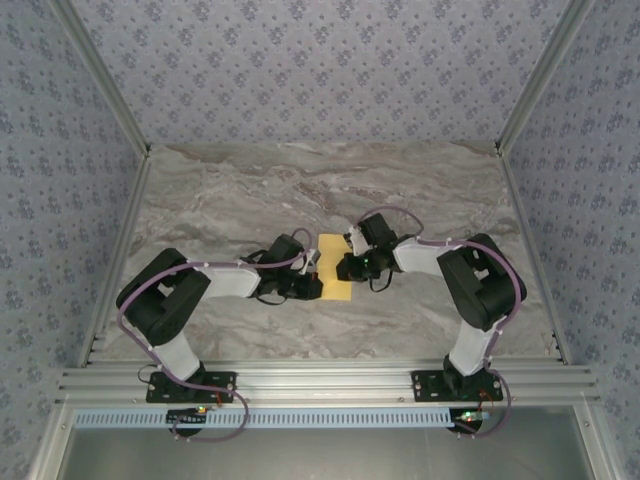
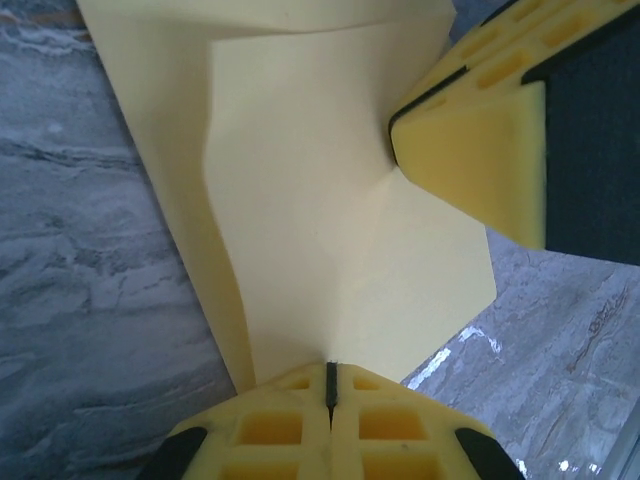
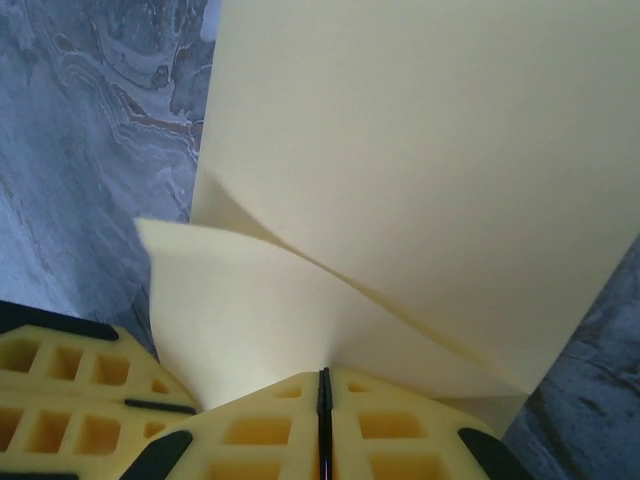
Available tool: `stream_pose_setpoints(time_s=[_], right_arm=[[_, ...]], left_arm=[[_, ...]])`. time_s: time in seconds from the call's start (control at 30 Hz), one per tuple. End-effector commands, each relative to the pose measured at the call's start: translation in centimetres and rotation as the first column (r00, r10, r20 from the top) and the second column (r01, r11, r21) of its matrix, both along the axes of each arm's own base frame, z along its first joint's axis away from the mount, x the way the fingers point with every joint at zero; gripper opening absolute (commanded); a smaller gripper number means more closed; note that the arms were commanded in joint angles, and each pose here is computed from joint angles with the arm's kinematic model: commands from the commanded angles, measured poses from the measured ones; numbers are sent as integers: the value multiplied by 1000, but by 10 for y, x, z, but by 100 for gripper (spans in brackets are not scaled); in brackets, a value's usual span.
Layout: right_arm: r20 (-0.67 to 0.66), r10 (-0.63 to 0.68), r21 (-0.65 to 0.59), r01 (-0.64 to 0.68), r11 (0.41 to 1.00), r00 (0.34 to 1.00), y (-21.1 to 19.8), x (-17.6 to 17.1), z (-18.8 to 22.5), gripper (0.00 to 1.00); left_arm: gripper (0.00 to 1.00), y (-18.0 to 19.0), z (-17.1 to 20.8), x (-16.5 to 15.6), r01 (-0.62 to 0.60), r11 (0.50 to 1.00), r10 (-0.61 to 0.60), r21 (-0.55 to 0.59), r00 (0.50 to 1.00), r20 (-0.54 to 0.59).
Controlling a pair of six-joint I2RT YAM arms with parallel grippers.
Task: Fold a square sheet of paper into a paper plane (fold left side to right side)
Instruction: Fold the triangle a second time at the center of the table.
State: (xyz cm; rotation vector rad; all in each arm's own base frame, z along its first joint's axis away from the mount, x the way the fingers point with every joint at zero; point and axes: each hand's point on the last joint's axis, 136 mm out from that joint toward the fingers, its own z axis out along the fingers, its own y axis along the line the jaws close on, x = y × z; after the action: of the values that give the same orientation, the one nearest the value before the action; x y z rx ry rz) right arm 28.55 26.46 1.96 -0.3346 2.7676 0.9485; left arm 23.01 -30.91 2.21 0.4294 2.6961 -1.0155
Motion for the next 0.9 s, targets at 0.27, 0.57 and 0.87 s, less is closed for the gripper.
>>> stream_pose_setpoints(time_s=[0.27, 0.57, 0.87], right_arm=[[-81, -49, -110, 40, 993, 996, -21, -9, -24, 8], [-82, -44, -116, 34, 993, 996, -22, -10, -22, 8], [-91, -53, -170, 37, 985, 994, -30, -10, -27, 8]], left_arm=[[5, -32, 47, 10, 79, 990, -75, -117, 996, 37], [5, -33, 18, 15, 86, 995, -86, -50, 996, 3], [5, -10, -3, 10, 94, 992, -94, 89, 996, -2]])
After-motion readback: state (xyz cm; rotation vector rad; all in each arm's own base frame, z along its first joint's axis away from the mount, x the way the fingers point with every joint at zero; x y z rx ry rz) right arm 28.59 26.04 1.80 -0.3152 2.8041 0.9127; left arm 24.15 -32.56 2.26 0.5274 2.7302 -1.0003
